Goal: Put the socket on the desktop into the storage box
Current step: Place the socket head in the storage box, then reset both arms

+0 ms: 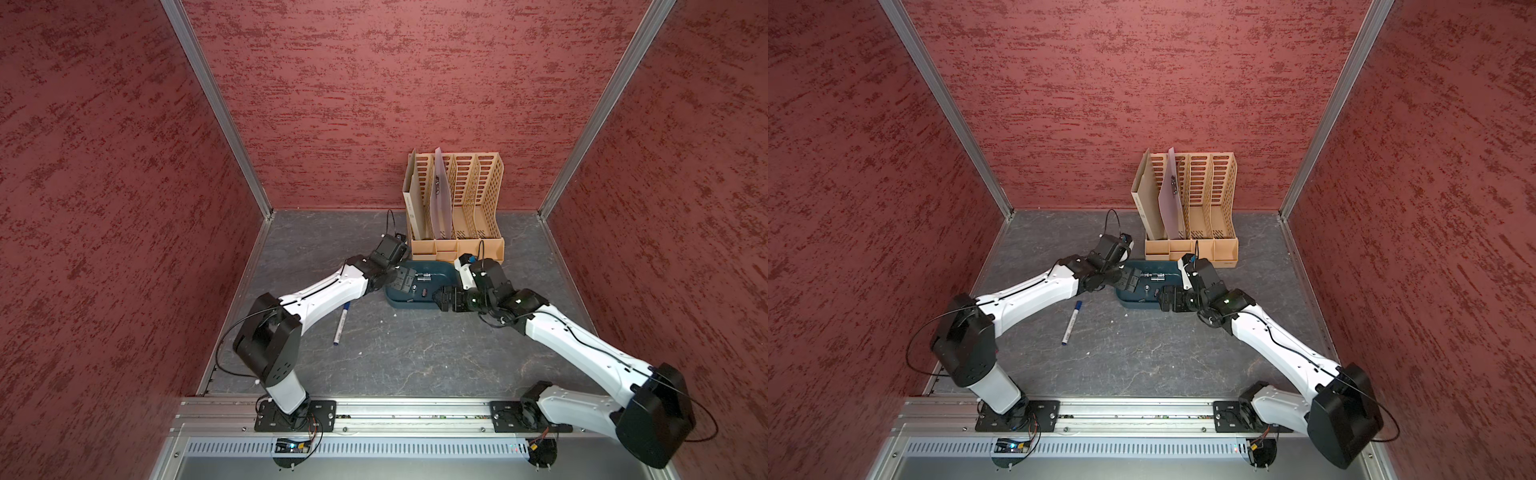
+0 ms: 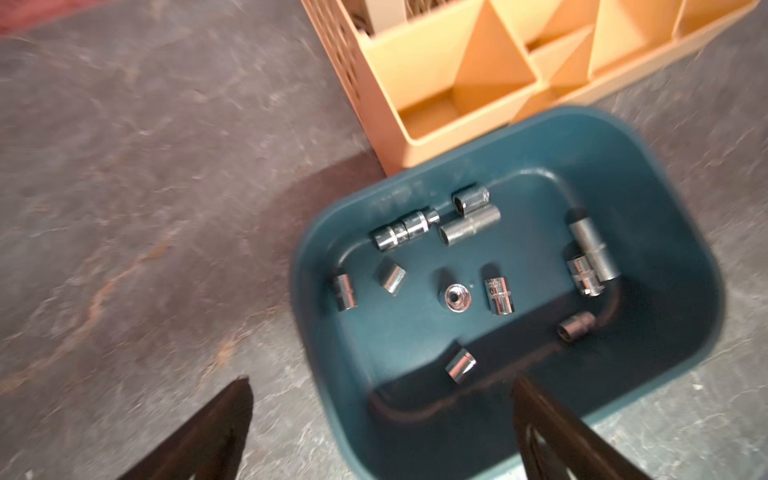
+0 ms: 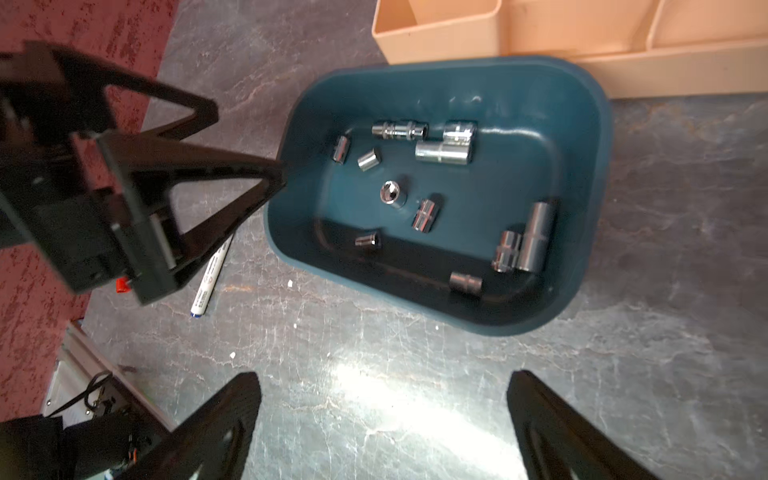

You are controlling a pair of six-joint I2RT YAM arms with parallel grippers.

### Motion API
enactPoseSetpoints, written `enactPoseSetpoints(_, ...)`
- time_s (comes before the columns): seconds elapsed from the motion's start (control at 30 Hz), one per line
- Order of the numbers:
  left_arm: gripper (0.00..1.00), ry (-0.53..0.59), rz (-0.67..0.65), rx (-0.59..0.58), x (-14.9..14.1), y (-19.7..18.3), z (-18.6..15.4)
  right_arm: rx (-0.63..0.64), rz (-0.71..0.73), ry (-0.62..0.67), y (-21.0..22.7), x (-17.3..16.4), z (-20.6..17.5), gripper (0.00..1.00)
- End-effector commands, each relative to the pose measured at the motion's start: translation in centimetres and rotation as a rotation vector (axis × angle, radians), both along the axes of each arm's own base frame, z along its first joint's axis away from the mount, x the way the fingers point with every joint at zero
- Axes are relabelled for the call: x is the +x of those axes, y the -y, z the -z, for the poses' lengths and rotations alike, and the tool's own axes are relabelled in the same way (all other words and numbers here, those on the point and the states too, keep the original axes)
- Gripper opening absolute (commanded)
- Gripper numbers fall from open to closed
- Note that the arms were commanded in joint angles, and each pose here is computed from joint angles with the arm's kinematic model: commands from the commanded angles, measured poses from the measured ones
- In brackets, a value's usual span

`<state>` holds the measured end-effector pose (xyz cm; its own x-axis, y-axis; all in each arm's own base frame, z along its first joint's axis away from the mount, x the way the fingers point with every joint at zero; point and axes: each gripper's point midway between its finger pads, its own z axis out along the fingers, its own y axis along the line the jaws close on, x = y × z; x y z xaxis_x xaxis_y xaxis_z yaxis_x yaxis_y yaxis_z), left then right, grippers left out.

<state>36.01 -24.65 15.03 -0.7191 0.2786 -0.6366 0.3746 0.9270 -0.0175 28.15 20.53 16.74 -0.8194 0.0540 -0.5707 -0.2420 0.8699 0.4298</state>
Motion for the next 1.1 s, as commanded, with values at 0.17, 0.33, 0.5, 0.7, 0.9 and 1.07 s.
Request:
enactPoseSetpoints(0.17, 1.0, 0.108, -0.3, -0.109, 0.3, -10.2, -3.9, -0.181, 0.264, 0.278, 5.5, 5.9, -5.6, 0.98)
enactPoseSetpoints(0.33, 1.0, 0.214, -0.393, -0.168, 0.0, -16.1, -5.5, -0.269, 0.399, 0.549, 9.0, 7.8, -8.9, 0.98)
enactPoseSetpoints(0.5, 1.0, 0.353, -0.553, -0.141, -0.3, -23.6, -5.0, -0.362, 0.579, 0.923, 13.3, 6.7, -11.3, 0.98)
enactPoseSetpoints(0.7, 1.0, 0.576, -0.611, -0.117, -1.5, -27.9, -4.1, -0.567, 0.672, 0.895, 18.0, 5.4, -8.6, 0.98)
enactPoseSetpoints(0.9, 1.0, 0.57, -0.647, -0.104, -0.2, -28.7, -0.1, -0.637, 0.731, 0.777, 21.6, 5.0, -2.5, 0.98)
enactPoseSetpoints(1.07, 1.0, 0.667, -0.639, -0.094, 1.2, -28.2, 0.6, -0.594, 0.699, 0.808, 21.3, 6.2, 0.3, 0.98)
